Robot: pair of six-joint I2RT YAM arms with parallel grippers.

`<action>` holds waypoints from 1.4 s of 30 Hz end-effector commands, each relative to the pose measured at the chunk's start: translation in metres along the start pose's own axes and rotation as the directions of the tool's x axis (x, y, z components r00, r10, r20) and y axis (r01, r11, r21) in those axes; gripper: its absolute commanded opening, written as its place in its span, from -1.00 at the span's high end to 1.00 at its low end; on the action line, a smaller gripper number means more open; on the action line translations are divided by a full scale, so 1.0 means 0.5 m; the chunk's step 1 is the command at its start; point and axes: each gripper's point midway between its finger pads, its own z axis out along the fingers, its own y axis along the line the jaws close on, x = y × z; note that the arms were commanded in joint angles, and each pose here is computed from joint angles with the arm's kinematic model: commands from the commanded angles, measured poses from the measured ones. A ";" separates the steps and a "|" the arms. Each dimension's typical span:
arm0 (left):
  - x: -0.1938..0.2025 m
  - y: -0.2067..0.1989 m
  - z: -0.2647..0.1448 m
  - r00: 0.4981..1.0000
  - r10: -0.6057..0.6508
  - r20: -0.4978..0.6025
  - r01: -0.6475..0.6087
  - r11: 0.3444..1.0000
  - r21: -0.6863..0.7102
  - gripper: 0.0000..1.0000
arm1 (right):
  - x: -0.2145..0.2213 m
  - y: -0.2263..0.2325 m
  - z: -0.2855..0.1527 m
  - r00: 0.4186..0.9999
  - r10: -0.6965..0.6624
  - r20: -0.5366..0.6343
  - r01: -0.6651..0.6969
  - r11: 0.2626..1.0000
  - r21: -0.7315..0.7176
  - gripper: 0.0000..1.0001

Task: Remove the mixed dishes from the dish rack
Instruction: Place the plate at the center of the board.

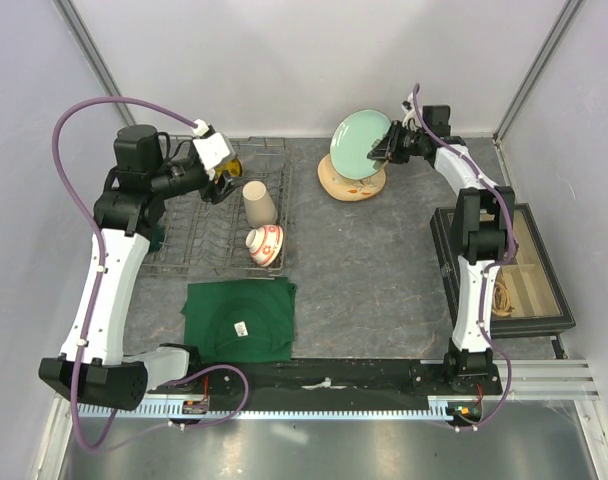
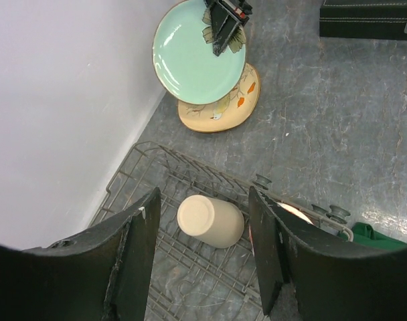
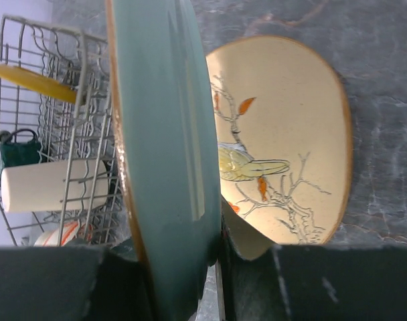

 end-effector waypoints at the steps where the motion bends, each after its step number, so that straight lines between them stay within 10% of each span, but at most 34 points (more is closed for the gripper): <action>1: -0.012 0.000 -0.001 1.000 -0.008 0.026 0.008 1.000 -0.012 -0.23 | -0.090 0.078 -0.013 0.993 -0.044 0.113 0.063 0.985 -0.162 1.00; 42: 0.034 -0.022 0.009 0.998 -0.058 -0.012 0.058 0.998 0.009 -0.23 | 0.030 -0.068 0.029 0.999 0.036 -0.022 -0.038 0.993 -0.113 0.69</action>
